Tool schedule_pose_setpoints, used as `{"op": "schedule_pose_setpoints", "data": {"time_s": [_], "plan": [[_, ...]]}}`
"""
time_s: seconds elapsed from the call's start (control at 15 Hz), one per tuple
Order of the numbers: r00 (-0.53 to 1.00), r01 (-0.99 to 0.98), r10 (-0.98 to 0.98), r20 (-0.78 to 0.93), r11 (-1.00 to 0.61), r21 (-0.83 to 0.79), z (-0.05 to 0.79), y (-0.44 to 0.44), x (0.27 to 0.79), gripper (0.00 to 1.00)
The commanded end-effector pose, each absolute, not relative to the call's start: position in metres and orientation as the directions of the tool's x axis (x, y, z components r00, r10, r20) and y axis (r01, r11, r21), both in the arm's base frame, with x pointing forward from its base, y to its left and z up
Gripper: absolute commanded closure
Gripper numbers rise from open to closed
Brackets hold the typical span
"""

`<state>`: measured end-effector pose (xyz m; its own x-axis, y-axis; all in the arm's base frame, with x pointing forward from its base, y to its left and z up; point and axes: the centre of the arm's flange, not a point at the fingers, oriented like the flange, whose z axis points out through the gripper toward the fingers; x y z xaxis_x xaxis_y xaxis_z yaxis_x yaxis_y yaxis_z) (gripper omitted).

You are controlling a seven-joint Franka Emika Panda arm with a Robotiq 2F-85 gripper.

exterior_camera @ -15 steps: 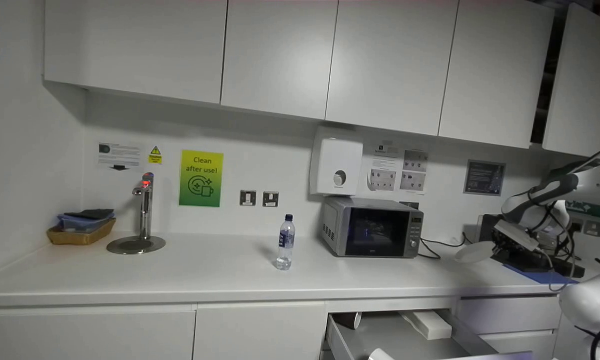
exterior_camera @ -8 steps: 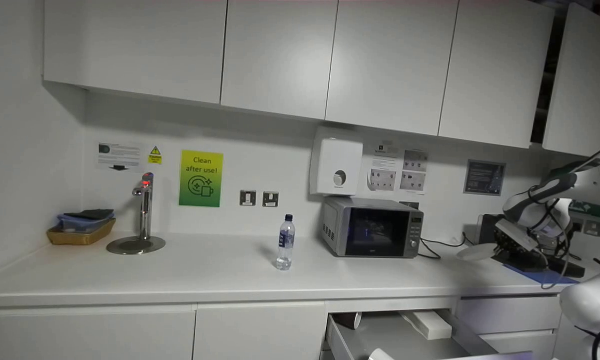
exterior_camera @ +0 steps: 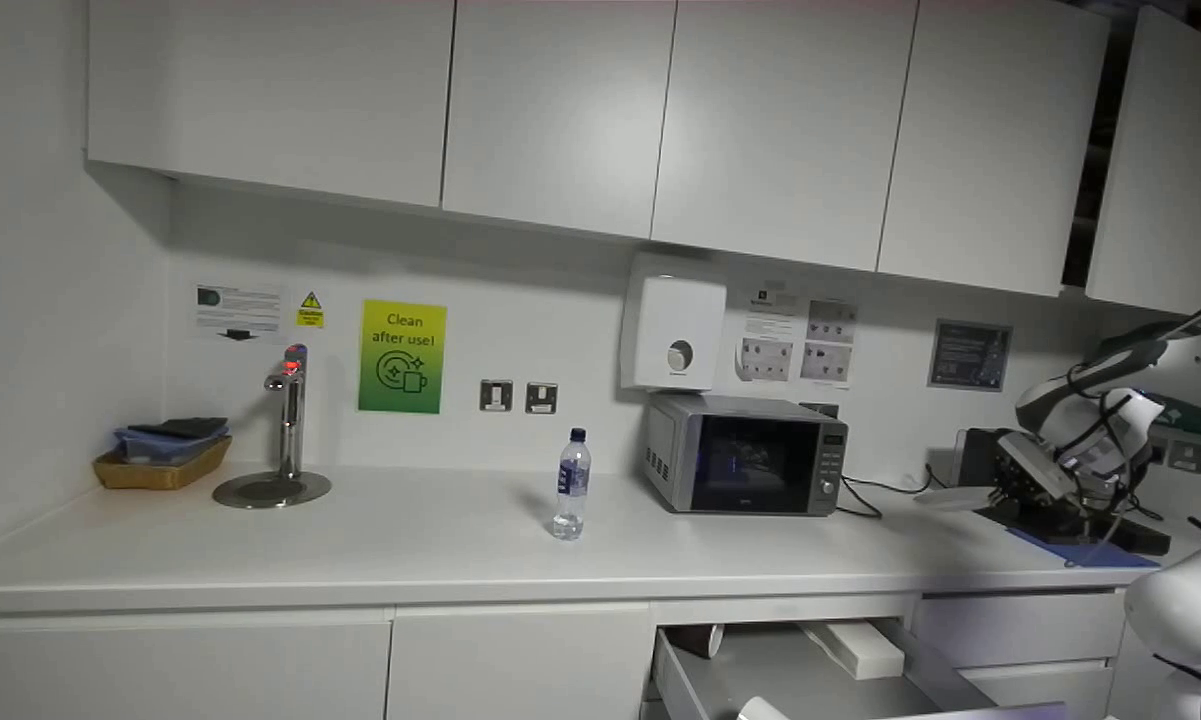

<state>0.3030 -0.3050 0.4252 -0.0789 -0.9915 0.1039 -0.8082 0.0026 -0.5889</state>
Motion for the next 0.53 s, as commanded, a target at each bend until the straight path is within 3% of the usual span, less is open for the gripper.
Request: {"op": "schedule_pose_setpoints", "data": {"time_s": [0.0, 0.47], "plan": [[-0.071, -0.76, -0.993, 0.095, -0.008, -0.649, 0.426, -0.313, 0.298, 0.99], [-0.024, -0.751, -0.997, 0.079, -0.033, -0.659, 0.411, -0.317, 0.289, 0.99]]}}
